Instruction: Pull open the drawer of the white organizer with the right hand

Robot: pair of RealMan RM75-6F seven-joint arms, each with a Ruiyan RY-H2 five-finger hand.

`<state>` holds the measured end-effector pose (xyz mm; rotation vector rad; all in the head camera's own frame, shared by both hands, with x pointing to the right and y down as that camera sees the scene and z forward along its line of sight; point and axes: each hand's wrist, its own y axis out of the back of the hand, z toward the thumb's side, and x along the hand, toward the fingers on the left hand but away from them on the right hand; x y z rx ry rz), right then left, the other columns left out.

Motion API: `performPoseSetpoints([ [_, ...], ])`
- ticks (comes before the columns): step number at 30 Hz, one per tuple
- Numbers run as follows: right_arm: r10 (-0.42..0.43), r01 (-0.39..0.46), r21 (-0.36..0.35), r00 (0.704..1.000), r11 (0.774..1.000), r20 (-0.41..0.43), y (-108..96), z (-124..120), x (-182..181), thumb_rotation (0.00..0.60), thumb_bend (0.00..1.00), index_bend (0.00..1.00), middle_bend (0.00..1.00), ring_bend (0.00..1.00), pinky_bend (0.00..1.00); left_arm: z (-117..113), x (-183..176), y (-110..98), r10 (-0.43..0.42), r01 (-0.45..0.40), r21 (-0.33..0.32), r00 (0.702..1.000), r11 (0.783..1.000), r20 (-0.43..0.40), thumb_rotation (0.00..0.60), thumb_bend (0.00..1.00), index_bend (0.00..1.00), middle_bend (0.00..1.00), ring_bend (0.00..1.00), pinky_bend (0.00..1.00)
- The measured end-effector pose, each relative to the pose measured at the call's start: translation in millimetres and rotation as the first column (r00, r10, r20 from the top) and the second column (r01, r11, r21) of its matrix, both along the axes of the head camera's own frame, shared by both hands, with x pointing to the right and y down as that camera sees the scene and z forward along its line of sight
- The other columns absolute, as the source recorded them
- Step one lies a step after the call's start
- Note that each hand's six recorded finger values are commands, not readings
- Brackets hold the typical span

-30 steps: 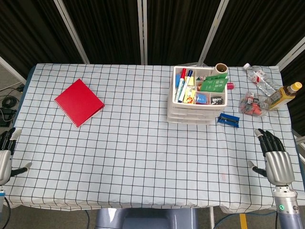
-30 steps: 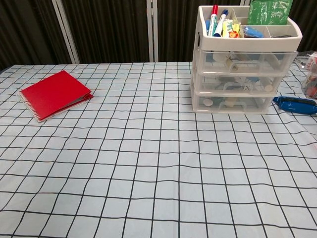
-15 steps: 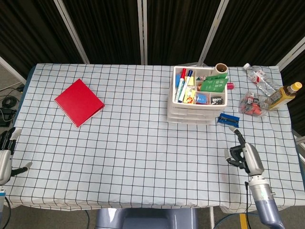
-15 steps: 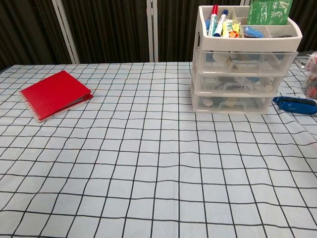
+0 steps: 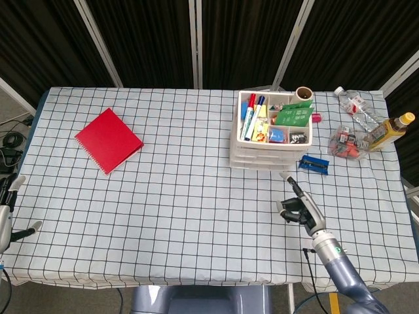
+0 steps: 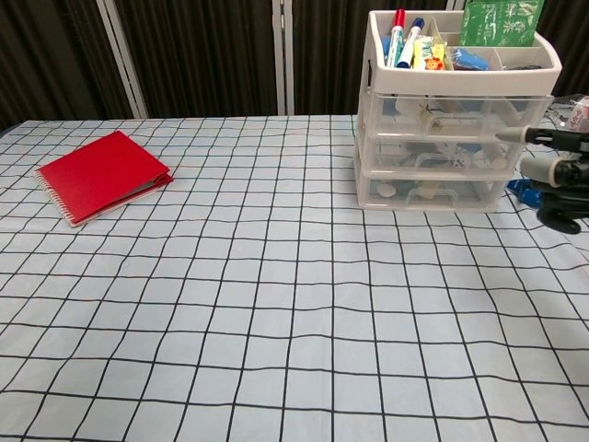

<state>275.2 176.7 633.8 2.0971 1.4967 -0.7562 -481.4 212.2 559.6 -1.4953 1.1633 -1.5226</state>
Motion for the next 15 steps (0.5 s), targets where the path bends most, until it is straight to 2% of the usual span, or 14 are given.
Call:
performPoseSetpoints([
  [9,0.038,-0.038,-0.002,0.999,0.999,0.023,-13,19,-23,0.600,0.47,0.09,0.95,0.96,0.80,-2,0,0,0.003,-0.003,0.004,1.000,1.000,-0.008,0.600,0.00,0.00,0.00,0.00,0.00],
  [15,0.086,-0.087,0.018,0.996,0.996,0.021,-23,34,-32,0.600,0.48,0.15,0.95,0.96,0.80,-1,0,0,0.004,-0.004,0.000,1.000,1.000,-0.010,0.600,0.00,0.00,0.00,0.00,0.00],
])
